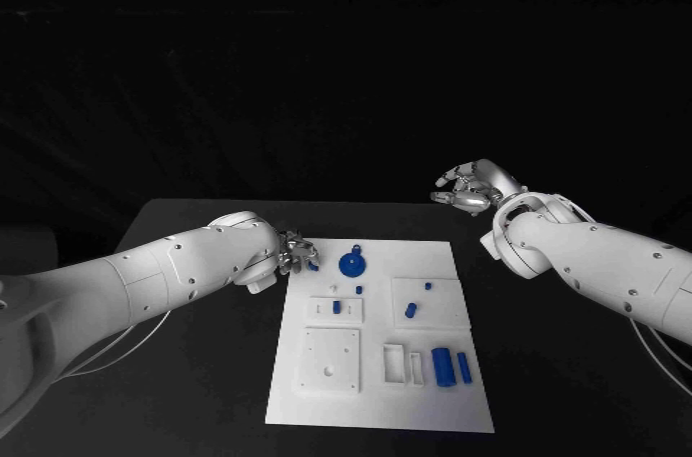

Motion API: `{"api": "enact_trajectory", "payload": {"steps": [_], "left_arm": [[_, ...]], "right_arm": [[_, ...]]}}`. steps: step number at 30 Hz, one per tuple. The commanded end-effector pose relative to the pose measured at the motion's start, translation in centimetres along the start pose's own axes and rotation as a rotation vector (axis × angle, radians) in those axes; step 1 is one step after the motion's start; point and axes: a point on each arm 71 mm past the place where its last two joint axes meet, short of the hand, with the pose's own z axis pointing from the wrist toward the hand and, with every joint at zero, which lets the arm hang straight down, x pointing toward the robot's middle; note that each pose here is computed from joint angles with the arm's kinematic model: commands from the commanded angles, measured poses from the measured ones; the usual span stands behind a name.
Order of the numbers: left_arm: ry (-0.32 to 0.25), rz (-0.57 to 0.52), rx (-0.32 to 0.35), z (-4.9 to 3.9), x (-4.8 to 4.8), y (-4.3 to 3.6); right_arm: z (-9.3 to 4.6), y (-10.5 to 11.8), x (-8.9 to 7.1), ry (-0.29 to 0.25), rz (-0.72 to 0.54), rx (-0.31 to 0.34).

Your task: Assemble the parts on the task board

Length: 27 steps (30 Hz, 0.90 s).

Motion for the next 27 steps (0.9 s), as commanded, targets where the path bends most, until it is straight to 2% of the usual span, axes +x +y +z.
{"api": "enact_trajectory", "payload": {"steps": [1,5,9,19,22,27], "left_arm": [[-0.053,-0.039,0.025,-0.76,0.01,-0.23],[-0.076,-0.03,0.052,-1.6,0.22,-0.28],[-0.079,-0.009,0.079,-2.4,0.84,-0.55],[-0.108,0.117,0.144,-3.99,4.04,-0.31],[-0.112,0.116,0.151,-4.22,4.52,-0.24],[-0.082,0.106,0.141,-4.61,5.53,0.25]], "right_arm": [[-0.1,0.0,0.0,0.014,-0.004,-0.009],[-0.1,0.0,0.0,0.015,-0.004,-0.007],[-0.1,0.0,0.0,0.021,-0.004,-0.002],[-0.2,-0.1,0.0,0.024,-0.003,-0.004],[-0.2,-0.1,0.0,0.024,-0.004,-0.003],[-0.3,-0.1,0.0,0.025,-0.004,-0.003]]}}
